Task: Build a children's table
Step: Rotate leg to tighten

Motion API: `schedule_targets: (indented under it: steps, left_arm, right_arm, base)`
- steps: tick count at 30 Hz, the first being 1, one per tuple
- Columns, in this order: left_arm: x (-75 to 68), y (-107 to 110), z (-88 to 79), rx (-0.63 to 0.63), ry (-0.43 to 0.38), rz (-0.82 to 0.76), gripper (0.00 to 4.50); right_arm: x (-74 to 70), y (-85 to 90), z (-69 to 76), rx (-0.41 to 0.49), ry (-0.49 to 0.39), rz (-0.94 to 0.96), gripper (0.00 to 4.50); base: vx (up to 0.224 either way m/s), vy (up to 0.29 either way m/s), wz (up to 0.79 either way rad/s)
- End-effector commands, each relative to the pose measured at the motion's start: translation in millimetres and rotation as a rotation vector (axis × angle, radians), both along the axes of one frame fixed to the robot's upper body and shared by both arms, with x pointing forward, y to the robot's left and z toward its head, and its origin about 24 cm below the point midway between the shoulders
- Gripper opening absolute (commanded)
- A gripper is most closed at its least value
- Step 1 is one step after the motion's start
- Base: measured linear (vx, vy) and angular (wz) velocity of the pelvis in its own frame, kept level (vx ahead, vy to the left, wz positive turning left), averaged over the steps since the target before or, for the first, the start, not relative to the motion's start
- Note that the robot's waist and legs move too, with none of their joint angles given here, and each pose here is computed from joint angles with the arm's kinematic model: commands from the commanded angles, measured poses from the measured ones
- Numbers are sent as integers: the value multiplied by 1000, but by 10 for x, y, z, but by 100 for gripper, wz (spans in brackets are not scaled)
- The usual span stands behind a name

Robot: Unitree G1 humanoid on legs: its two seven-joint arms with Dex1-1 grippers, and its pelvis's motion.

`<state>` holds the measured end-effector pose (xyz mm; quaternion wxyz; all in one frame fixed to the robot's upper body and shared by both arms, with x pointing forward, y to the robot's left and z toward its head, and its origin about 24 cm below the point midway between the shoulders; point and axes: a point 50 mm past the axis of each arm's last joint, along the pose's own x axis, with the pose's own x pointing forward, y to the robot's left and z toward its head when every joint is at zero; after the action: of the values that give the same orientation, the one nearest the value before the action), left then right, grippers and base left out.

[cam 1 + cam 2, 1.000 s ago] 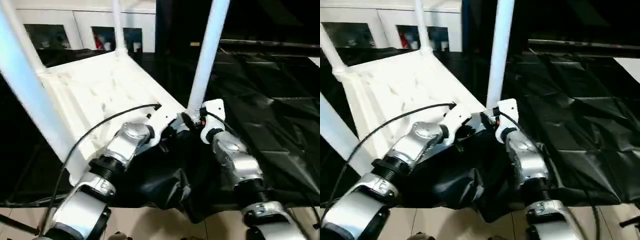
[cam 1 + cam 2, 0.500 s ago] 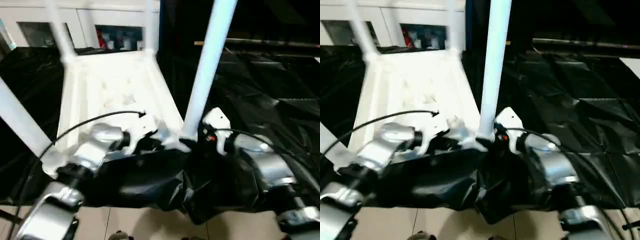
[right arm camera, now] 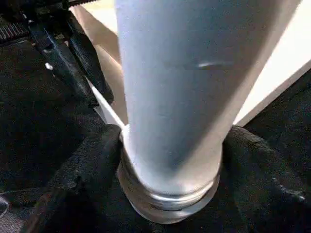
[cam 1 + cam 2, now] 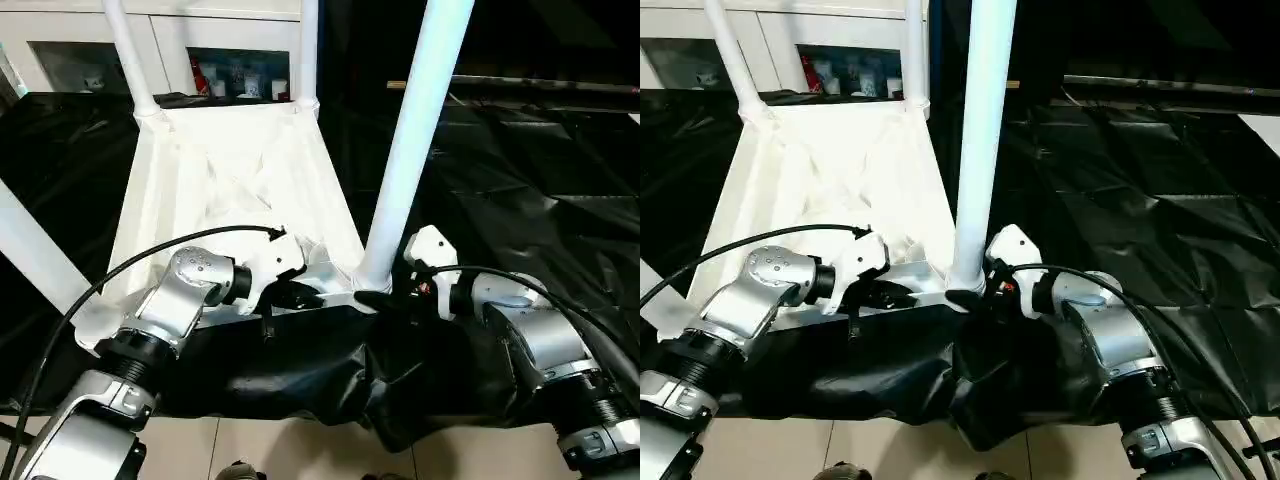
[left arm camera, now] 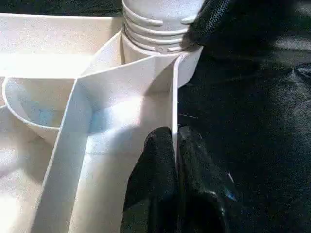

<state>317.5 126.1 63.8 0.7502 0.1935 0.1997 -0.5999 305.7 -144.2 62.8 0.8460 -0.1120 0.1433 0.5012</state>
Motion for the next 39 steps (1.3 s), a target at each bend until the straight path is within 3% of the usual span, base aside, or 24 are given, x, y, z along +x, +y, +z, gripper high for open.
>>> schedule_targets:
  steps: [1,4,11,18,19,23,26,29,32,36,39]
  left_arm:
    - [-29,-100,75,-72,-14,-44,0]
    - [-33,-93,67,-69,-12,-43,0]
    - [-8,-91,53,-60,-16,-7,0]
    - [166,-167,-33,-3,-62,234,0]
    - [244,-257,-47,-2,-75,347,0]
    - [338,-497,-48,-12,-86,479,0]
    - [341,-639,-53,-9,-101,479,0]
    - [299,-749,-67,-13,-102,424,0]
    - [286,-761,-59,-30,-93,396,0]
    - [295,-701,-40,-49,-84,387,0]
    - [305,-589,-19,-60,-83,363,0]
  right_arm:
    - [-17,34,39,10,-4,33,303]
    - [-22,30,23,4,-1,33,280]
    - [-26,45,-33,-6,1,5,274]
    - [106,177,-149,57,9,-284,274]
    - [164,251,-205,91,24,-448,273]
    - [239,412,-309,118,54,-692,273]
    - [252,546,-313,122,40,-702,273]
    - [268,649,-228,206,41,-671,273]
    - [289,654,-159,252,34,-664,342]
    - [307,599,-102,252,5,-623,372]
    - [304,517,-84,197,-17,-535,384]
  base:
    - [0,0,0]
    - [0,0,0]
    - [0,0,0]
    - [0,0,0]
    - [0,0,0]
    - [0,0,0]
    - [0,0,0]
    - [0,0,0]
    - [0,0,0]
    - [0,0,0]
    - [0,0,0]
